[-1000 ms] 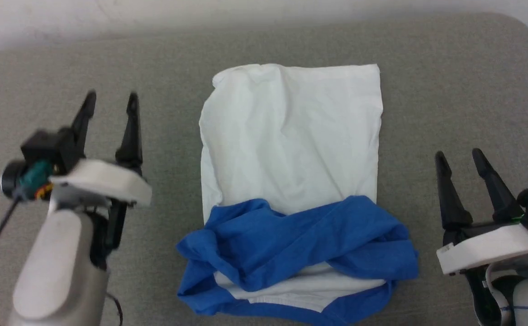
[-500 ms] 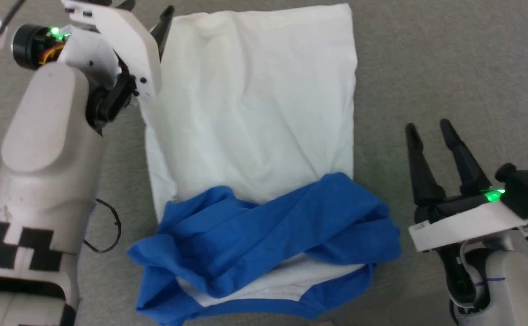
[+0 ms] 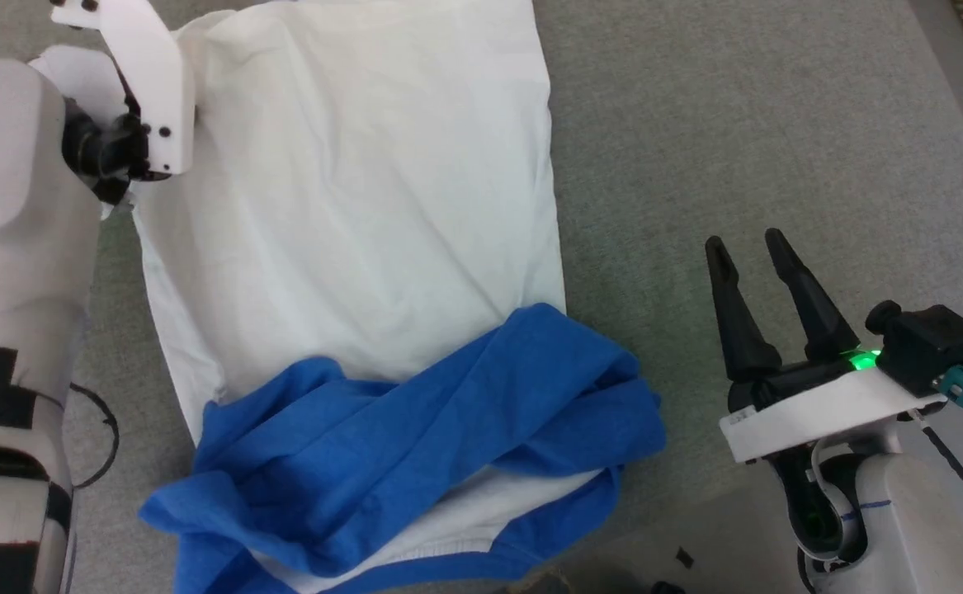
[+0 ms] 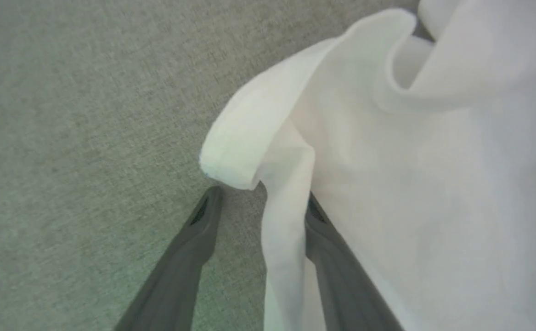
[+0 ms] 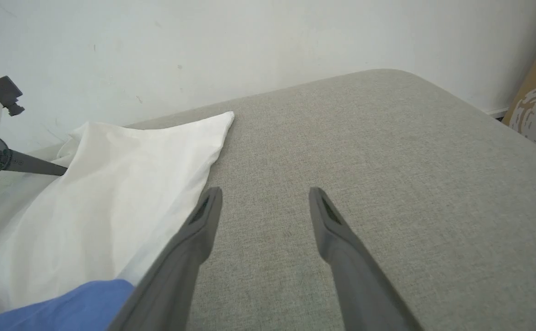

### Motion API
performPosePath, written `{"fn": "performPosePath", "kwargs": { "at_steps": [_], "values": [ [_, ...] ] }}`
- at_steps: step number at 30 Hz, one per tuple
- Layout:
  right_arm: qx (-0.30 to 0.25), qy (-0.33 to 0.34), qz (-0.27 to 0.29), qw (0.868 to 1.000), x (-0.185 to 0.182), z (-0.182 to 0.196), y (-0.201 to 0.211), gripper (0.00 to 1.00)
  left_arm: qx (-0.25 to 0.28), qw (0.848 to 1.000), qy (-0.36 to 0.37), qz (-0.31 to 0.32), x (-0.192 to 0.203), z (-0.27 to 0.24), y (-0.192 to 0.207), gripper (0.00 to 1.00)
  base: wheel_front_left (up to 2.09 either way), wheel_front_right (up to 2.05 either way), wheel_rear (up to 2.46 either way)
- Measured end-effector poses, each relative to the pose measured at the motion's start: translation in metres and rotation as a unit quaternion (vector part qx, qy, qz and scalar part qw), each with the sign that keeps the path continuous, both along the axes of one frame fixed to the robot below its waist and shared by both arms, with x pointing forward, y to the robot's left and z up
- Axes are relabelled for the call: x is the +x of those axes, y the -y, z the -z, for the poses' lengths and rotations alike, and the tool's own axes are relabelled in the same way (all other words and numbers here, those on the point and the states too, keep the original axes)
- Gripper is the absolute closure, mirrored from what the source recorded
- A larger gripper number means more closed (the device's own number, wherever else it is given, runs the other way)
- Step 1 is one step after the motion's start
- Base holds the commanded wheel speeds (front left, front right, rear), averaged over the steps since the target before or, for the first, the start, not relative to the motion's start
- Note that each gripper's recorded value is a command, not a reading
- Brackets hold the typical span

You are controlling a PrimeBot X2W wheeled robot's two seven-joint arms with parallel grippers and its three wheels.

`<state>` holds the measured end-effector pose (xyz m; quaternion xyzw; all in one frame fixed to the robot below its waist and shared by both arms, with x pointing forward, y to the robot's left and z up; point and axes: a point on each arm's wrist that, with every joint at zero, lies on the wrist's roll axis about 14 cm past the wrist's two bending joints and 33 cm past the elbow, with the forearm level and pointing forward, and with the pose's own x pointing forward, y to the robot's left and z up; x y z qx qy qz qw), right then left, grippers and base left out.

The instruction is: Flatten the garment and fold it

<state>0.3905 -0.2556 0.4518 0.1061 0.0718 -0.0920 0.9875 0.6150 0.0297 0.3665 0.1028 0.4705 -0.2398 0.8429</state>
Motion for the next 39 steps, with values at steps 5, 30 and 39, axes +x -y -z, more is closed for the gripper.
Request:
{"fn": "performPosePath", "kwargs": {
  "at_steps": [5, 30, 39],
  "values": [
    [0.007, -0.006, 0.001, 1.0, -0.002, 0.001, 0.0, 0.0, -0.016, 1.0, -0.01, 0.002, -0.005, 0.001, 0.011, 1.0, 0.0, 0.0, 0.0],
    [0.081, -0.204, -0.125, 0.968, 0.183, 0.027, -0.013, 0.0, -0.159, 0.955, 0.247, -0.037, 0.017, -0.063, 0.01, 1.0, 0.0, 0.0, 0.0],
    [0.064, -0.293, -0.163, 0.94, 0.221, 0.074, -0.041, 0.0, -0.159, 0.955, 0.247, -0.043, 0.023, -0.039, -0.004, 1.0, 0.0, 0.0, 0.0]
  ]
}}
